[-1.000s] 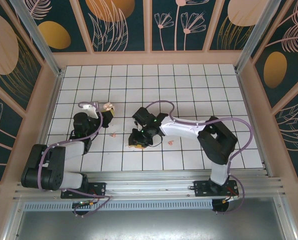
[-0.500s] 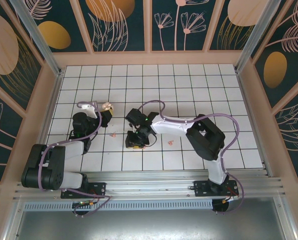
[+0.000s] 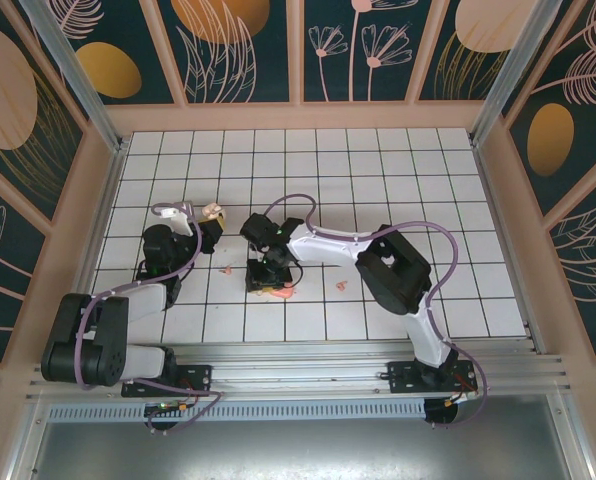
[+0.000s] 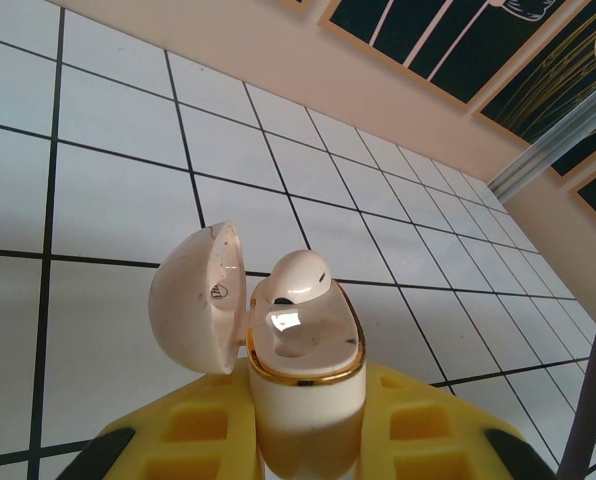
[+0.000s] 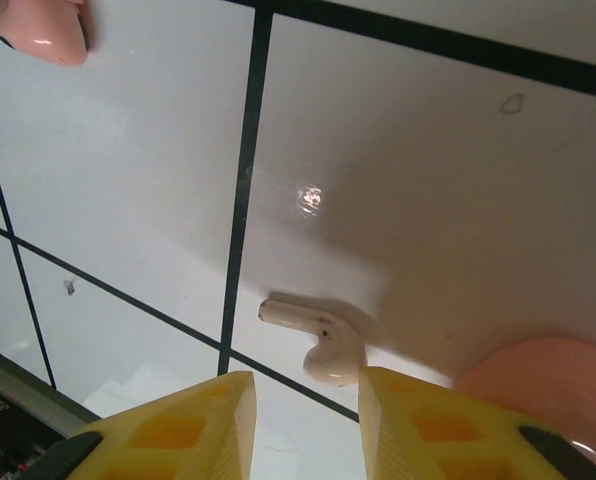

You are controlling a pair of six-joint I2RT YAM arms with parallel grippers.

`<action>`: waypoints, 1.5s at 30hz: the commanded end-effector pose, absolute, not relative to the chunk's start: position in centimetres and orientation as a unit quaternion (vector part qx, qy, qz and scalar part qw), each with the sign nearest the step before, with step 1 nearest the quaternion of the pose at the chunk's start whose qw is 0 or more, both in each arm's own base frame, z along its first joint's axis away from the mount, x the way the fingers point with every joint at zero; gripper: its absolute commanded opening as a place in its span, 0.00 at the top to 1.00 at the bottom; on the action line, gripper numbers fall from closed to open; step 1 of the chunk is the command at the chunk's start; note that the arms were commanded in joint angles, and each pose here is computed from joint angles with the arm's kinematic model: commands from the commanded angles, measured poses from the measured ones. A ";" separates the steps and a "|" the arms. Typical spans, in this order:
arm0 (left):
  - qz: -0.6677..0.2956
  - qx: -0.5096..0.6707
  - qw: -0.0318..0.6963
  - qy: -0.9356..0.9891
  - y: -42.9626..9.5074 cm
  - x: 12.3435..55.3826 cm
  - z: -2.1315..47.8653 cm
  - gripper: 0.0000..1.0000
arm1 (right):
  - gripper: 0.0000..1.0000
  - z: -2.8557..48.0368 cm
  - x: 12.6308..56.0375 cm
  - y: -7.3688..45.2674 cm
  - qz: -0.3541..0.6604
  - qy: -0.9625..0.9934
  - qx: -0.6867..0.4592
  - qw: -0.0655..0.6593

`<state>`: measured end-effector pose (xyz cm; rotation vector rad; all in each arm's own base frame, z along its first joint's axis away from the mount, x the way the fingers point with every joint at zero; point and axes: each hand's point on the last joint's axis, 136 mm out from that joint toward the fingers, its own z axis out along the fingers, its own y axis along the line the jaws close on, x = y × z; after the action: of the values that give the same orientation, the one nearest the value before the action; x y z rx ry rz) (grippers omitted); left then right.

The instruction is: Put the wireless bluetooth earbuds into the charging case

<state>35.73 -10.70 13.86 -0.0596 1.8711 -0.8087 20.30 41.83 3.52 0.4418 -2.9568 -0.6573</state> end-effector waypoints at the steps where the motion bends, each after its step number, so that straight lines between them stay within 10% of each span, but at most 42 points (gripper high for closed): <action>1: -0.327 -0.018 0.538 0.777 -10.3 35.8 14.5 0.96 | 0.66 2.3 20.0 40.8 -0.172 -0.972 0.157 0.040; 45: -0.309 -0.007 0.546 0.779 -9.9 35.6 15.2 0.95 | 0.73 0.4 19.8 40.5 -0.081 -0.974 0.211 0.010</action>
<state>35.38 -10.22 14.24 -0.0342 1.8757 -0.7571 19.99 42.13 2.57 0.6345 -3.0419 -0.4179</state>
